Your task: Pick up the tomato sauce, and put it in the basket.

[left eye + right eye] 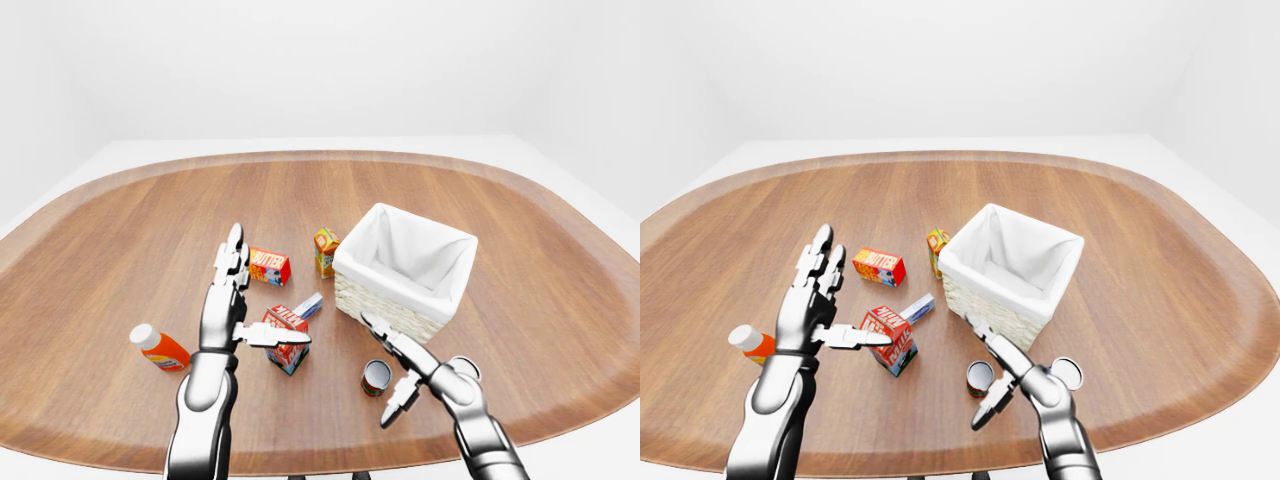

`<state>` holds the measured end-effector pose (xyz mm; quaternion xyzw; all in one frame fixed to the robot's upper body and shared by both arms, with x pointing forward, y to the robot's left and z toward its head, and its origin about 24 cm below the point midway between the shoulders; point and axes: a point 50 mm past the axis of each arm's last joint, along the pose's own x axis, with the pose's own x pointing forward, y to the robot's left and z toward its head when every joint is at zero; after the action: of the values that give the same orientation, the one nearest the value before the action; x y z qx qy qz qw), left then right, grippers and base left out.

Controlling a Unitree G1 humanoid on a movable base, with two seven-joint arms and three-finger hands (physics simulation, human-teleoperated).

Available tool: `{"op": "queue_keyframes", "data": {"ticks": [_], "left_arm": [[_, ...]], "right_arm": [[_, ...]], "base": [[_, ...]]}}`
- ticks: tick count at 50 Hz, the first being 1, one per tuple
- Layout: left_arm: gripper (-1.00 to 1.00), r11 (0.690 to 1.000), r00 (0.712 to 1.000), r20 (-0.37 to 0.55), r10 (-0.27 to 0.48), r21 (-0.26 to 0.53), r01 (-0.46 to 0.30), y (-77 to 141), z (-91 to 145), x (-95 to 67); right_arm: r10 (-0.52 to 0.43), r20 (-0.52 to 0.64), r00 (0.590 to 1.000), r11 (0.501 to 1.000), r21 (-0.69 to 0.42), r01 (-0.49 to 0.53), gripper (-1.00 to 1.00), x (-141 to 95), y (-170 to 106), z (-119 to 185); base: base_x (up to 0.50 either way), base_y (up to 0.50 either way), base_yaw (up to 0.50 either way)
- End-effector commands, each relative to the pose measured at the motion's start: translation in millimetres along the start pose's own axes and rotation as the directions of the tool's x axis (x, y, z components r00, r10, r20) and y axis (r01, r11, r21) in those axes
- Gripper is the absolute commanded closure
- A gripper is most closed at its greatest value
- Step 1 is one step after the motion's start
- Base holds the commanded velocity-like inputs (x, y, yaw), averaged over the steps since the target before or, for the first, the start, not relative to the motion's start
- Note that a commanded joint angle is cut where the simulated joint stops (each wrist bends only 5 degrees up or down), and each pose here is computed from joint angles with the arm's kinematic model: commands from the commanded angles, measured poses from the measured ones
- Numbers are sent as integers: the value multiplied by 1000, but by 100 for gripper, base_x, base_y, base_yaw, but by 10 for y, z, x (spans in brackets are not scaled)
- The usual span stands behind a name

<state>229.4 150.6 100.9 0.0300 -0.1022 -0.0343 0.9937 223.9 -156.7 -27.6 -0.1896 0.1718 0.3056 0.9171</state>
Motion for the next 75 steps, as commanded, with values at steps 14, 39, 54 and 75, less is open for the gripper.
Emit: {"op": "queue_keyframes", "data": {"ticks": [14,39,54,75], "left_arm": [[-100,1000,1000,1,-1,1,1,0,3,2],[-100,1000,1000,3,-2,1,2,-4,8,-6],[-100,1000,1000,-5,-2,0,2,-3,-12,-5],[-100,1000,1000,-9,-1,-1,1,-4,-19,-5]], "right_arm": [[-2,-53,999,1000,10,2,-100,48,8,-107],[0,-108,994,1000,27,3,-100,77,23,-228],[1,-80,997,1000,11,0,-100,62,24,-160],[-3,-106,994,1000,19,5,-100,91,9,-209]], "base": [[0,0,0],[0,0,0],[0,0,0],[0,0,0]]}}
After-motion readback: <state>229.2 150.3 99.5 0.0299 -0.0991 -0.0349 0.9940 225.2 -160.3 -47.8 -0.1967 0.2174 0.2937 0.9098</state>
